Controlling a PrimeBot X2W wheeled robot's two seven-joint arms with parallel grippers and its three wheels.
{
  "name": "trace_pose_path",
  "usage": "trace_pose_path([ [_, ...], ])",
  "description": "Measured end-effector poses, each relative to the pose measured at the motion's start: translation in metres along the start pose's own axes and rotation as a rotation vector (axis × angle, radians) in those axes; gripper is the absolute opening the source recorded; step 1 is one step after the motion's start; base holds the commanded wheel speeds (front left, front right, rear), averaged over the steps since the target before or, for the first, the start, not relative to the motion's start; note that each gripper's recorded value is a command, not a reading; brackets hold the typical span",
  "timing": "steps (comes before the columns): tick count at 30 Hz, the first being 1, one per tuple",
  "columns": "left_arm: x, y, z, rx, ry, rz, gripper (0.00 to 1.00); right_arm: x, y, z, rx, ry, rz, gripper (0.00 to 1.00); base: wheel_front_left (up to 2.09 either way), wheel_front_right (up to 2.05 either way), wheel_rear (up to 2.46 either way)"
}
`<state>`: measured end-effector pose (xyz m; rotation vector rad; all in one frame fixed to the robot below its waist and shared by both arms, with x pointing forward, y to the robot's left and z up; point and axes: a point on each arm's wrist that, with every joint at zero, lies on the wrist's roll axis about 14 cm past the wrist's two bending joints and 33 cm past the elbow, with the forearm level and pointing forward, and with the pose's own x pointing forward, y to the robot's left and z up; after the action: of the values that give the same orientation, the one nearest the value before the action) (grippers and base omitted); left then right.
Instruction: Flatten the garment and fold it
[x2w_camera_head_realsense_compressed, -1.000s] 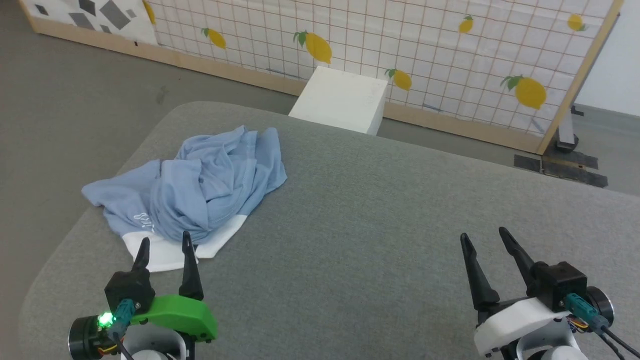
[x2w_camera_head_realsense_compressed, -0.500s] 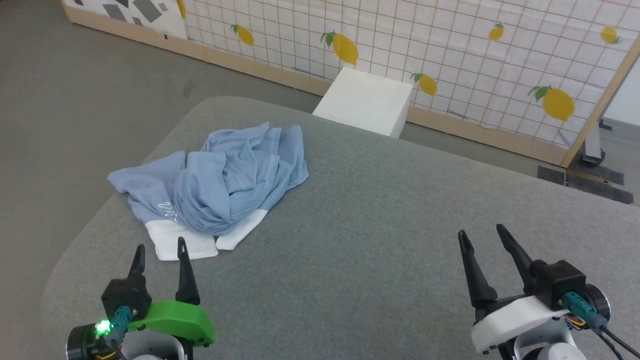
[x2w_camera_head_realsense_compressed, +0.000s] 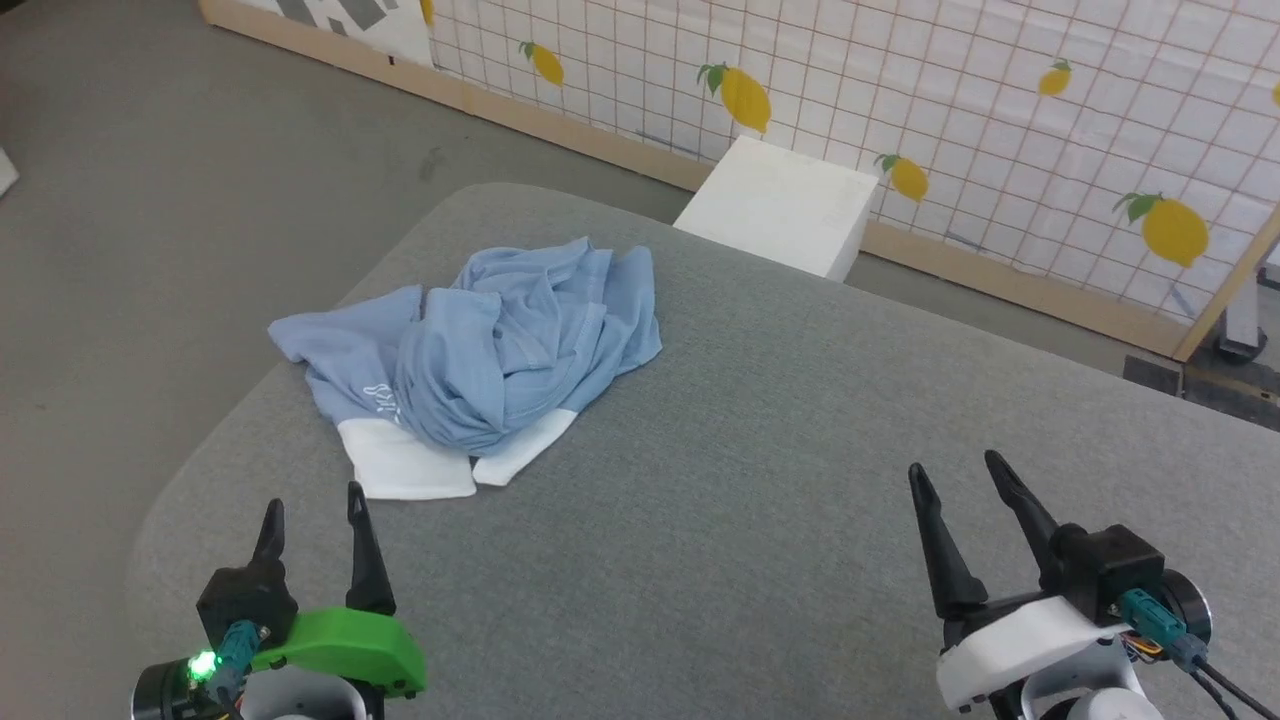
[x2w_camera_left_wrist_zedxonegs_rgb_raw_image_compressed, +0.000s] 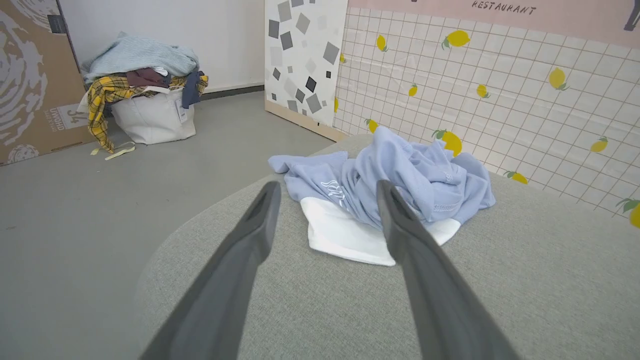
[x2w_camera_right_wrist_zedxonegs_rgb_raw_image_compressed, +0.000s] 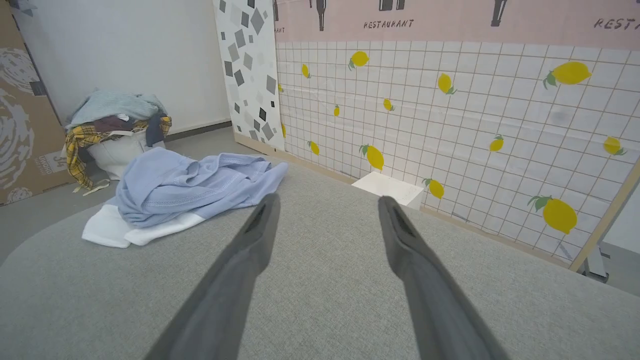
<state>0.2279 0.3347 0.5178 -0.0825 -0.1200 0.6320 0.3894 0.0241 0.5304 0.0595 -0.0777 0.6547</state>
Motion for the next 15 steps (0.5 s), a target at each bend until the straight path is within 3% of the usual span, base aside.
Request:
trace_pose_path([
  [15, -0.015, 0.034, 0.000, -0.019, -0.014, 0.102, 1.00, 0.012, 0.028, -0.002, 0.021, -0.009, 0.084, 1.00, 0.00, 0.00, 0.00],
])
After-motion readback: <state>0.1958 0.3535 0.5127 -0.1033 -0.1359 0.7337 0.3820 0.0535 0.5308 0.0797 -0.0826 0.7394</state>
